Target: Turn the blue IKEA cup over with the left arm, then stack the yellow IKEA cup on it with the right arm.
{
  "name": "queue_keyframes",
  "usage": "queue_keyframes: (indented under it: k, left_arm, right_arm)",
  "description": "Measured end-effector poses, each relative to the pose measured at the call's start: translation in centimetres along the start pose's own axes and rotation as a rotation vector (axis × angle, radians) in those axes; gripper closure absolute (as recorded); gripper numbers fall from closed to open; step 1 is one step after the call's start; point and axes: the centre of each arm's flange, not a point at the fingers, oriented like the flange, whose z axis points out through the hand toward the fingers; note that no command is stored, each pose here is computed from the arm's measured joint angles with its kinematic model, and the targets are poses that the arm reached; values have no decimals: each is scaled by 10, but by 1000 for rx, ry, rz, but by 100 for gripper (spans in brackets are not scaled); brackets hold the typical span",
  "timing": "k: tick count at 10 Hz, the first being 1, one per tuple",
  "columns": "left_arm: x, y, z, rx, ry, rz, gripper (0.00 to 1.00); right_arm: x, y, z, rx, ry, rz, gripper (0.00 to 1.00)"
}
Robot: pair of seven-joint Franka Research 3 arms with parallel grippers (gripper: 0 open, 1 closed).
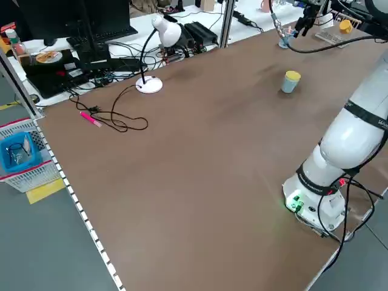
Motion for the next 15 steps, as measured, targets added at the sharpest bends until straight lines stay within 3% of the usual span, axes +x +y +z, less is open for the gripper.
queue_keyframes:
  k: [4,8,12,15]
  left_arm:
    - [0,-1,0,0,1,-2,1]
    - [0,-3,0,0,0,-5,1]
    - [0,-7,0,1,1,-12,1]
    - [0,-7,-1,1,3,-13,1]
  right_arm:
    - [34,139,-51,-67,-4,-120,0]
    - [30,290,-148,-150,79,-2,0]
    - [0,318,-229,-163,146,58,0]
    - [-19,320,-287,-157,112,85,0]
